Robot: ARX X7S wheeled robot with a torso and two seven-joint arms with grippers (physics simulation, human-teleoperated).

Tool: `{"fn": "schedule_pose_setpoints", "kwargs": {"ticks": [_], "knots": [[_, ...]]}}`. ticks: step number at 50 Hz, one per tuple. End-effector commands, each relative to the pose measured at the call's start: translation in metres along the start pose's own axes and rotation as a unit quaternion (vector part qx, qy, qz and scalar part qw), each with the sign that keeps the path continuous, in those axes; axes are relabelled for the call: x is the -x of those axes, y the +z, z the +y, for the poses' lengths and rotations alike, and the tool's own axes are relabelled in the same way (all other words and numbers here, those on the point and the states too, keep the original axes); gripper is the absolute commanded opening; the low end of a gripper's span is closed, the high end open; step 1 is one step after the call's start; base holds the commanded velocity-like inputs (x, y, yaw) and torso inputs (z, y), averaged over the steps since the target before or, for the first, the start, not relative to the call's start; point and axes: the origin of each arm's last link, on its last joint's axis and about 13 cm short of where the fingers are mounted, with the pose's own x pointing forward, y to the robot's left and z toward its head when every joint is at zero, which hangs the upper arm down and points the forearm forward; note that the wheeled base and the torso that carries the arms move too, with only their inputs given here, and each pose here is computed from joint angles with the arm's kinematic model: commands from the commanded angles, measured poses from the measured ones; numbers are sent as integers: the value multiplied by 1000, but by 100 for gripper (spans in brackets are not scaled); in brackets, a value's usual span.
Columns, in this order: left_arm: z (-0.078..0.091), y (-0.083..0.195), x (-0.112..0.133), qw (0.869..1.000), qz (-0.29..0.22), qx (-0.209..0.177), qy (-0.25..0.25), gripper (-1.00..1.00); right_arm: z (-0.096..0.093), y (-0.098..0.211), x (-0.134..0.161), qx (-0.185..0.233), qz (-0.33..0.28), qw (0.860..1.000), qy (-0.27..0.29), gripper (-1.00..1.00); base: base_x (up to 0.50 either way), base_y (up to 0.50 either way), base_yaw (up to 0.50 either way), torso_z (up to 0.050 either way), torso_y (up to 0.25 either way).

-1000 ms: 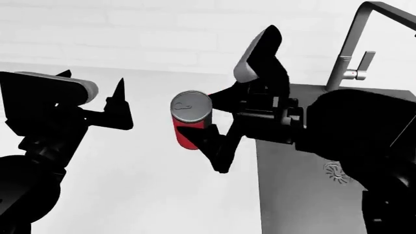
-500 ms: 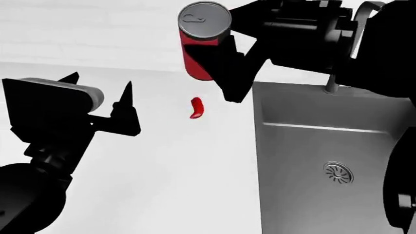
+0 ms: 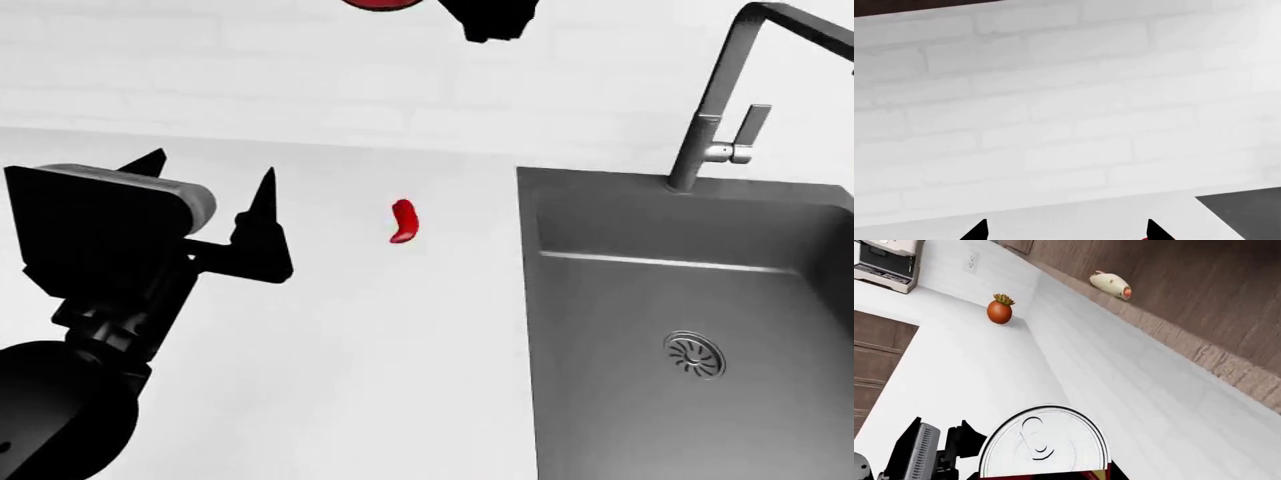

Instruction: Pick the cans from the counter and place them in their designated side in the cabinet.

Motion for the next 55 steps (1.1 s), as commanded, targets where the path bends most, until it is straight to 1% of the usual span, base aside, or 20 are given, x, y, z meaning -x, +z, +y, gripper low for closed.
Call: {"fn": "schedule_pose_setpoints", "kwargs": {"ticks": [1, 8, 16, 32, 39, 45, 51, 55], "knots": [[0, 1, 0, 1000, 0, 0, 1, 100, -7, 28, 2, 27, -30, 999, 2, -100, 0, 0, 0, 0, 0], [1, 1, 0, 1000, 1, 2, 1, 100, -13, 41, 0, 45, -41, 998, -12, -100, 0, 0, 0, 0, 0], [2, -2, 0, 1000, 2, 3, 1, 100, -20, 60, -3, 63, -52, 997, -16, -100, 0, 0, 0, 0, 0], [0, -1, -1, 1000, 2, 3, 0, 100, -42, 110, -14, 86, -125, 988, -25, -100, 0, 0, 0, 0, 0], [1, -2, -1, 1000, 3, 3, 0, 100, -49, 125, -19, 96, -145, 984, -32, -100, 0, 0, 0, 0, 0], [1, -2, -2, 1000, 2, 3, 0, 100, -54, 134, -21, 113, -151, 981, -41, -100, 0, 0, 0, 0, 0], [1, -2, -2, 1000, 2, 3, 0, 100, -55, 138, -25, 143, -138, 979, -49, -100, 0, 0, 0, 2, 0], [1, -2, -1, 1000, 3, 3, 1, 100, -57, 138, -25, 150, -130, 977, -82, -100, 0, 0, 0, 0, 0]]}}
